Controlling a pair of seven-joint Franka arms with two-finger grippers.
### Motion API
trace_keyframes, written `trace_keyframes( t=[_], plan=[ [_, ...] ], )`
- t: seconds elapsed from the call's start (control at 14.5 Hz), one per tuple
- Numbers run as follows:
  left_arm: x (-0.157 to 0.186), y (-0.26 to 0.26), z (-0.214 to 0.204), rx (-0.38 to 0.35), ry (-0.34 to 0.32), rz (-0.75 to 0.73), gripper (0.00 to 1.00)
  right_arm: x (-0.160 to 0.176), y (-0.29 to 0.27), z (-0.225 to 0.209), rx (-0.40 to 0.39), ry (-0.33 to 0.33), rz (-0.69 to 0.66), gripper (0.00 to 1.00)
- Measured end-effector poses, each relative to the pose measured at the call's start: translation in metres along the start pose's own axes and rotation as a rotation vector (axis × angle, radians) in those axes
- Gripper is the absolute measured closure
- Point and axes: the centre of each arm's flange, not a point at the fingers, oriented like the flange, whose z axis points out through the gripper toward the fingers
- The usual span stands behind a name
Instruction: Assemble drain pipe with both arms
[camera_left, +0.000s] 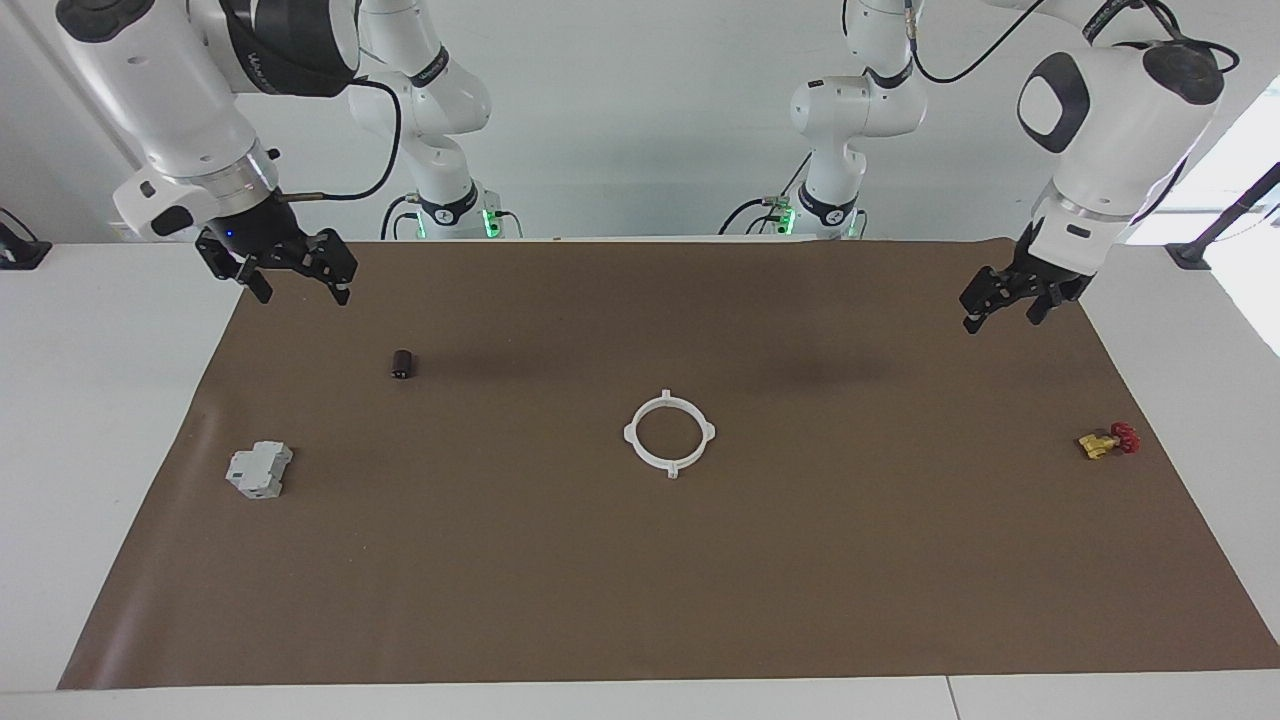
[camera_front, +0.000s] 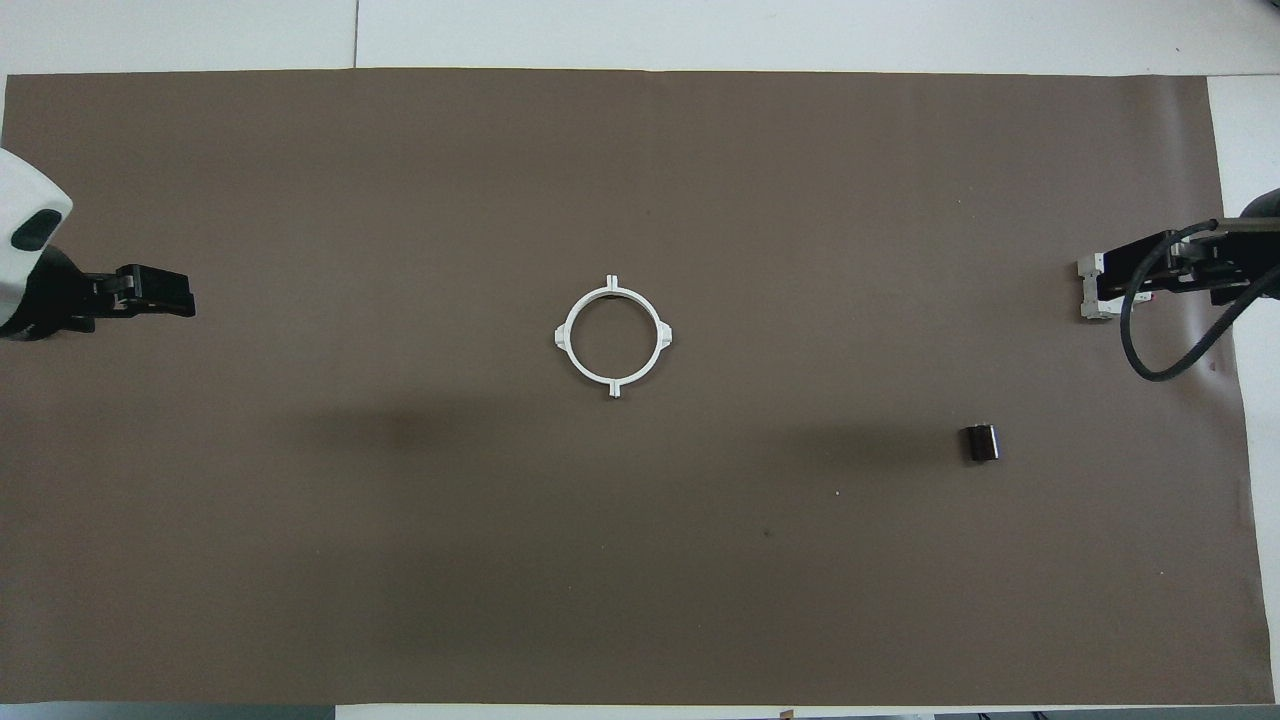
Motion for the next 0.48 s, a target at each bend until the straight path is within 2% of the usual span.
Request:
trace_keyframes(
  t=[0.21, 0.48],
  plan=[
    [0.005, -0.013, -0.027, -0.015, -0.033, 0.018, 0.00, 0.000, -0.001, -0.001, 0.000, 0.001, -0.001, 0.00],
    [0.006, -0.014, -0.028, -0.016, -0.048, 0.031, 0.00, -0.005, 0.001, -0.001, -0.001, -0.026, 0.001, 0.00]
  ],
)
